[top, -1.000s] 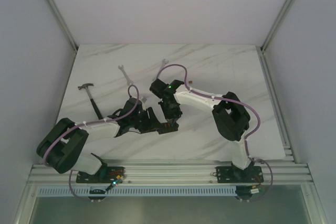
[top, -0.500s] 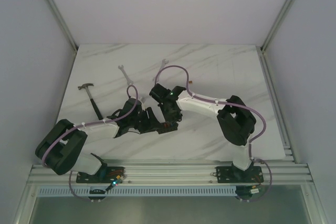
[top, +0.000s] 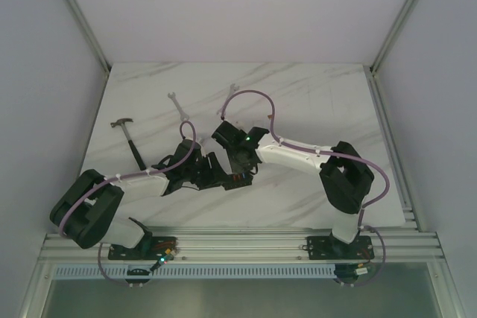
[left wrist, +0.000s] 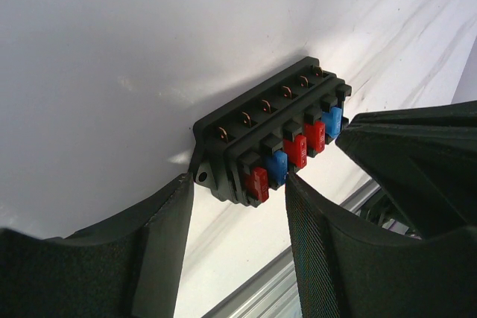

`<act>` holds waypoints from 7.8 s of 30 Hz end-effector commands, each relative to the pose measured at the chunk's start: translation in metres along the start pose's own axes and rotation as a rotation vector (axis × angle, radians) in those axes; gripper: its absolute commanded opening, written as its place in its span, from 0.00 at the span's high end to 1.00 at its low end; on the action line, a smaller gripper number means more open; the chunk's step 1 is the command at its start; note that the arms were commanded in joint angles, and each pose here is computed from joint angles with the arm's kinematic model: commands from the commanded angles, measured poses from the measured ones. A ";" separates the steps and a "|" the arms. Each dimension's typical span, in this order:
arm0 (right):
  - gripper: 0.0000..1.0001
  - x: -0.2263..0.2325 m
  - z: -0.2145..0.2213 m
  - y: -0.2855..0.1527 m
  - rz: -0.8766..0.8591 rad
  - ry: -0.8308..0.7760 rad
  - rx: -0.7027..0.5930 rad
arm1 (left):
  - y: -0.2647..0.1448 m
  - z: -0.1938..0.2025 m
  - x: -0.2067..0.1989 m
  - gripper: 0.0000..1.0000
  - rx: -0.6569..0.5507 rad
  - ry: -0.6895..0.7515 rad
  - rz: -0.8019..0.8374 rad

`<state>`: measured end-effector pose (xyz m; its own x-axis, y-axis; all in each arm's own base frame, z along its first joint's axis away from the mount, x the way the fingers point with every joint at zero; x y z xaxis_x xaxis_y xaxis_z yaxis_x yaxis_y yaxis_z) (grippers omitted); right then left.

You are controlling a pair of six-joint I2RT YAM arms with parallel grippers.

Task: Snap on the fuse box
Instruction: Install the fuse at the fuse box base, then pick up the fuse from the center of the board.

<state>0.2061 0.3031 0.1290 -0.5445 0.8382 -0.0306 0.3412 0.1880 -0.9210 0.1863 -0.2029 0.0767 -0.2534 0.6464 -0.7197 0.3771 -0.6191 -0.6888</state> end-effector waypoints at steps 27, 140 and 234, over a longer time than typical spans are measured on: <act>0.99 -0.007 0.022 0.025 0.121 0.041 0.123 | -0.001 0.009 0.025 0.40 0.021 -0.020 -0.113; 1.00 -0.017 0.108 0.114 0.077 -0.092 0.511 | -0.006 -0.005 0.017 0.35 -0.054 0.050 -0.144; 0.72 -0.222 -0.069 0.123 0.222 0.154 -0.085 | -0.049 -0.064 -0.003 0.00 -0.318 0.040 -0.062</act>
<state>0.4538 0.1863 0.0751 -0.3177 0.9384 -0.1363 0.6325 0.1026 -0.7677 0.2243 -0.1430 0.1085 -0.2798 0.7142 -0.6416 0.6140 -0.3806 -0.6915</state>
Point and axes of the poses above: each gripper's point midway between its finger pads, its own y axis out along the fingers, its own x axis along the line the jaws close on, z = x × y, the point moved 7 cm from there along -y, back along the fingers, and after that the axes turned 13 degrees about -y, right-handed, at the moved point
